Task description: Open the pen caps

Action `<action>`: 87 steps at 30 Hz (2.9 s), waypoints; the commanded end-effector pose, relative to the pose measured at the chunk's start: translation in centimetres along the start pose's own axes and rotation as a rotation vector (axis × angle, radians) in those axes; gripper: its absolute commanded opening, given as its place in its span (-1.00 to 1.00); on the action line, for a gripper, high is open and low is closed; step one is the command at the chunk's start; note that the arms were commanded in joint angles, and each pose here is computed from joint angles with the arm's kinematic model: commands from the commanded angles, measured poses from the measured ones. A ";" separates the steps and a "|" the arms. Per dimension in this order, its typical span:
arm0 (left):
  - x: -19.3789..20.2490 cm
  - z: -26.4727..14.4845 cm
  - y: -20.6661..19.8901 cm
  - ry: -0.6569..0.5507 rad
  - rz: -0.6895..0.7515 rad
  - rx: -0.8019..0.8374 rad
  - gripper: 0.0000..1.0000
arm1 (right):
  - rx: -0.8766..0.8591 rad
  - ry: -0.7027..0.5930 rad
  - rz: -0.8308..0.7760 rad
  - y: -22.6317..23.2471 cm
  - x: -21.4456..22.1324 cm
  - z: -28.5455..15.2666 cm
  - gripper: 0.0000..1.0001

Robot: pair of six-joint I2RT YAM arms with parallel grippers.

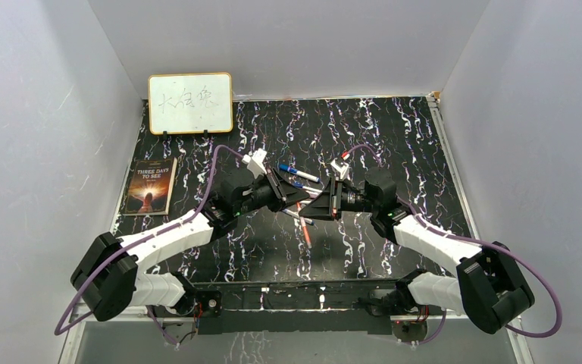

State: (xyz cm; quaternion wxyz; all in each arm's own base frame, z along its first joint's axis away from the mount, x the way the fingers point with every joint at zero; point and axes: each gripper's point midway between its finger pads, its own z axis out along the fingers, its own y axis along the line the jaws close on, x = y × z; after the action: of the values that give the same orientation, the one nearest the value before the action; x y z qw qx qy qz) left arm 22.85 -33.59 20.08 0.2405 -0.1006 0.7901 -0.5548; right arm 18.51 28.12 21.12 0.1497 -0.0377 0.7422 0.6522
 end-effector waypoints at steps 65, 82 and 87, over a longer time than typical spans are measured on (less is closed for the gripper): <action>-6.1 -1.6 1.7 -0.127 -0.014 -0.094 -1.00 | 0.128 0.097 -0.039 -2.9 6.7 0.6 -1.00; -7.5 -6.1 7.9 -0.068 -0.062 -0.284 -1.00 | 0.201 0.102 -0.071 -4.4 7.5 0.5 -1.00; -3.9 -8.5 10.6 0.001 -0.098 -0.357 -1.00 | 0.387 0.089 -0.170 -6.5 5.2 0.5 -1.00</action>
State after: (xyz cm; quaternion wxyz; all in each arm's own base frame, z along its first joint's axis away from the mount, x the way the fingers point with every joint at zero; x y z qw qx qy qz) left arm 27.08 -21.93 15.25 0.2365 -0.1944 0.8496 -0.4294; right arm 12.48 28.41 12.94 0.1187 -0.0687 0.8320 0.5375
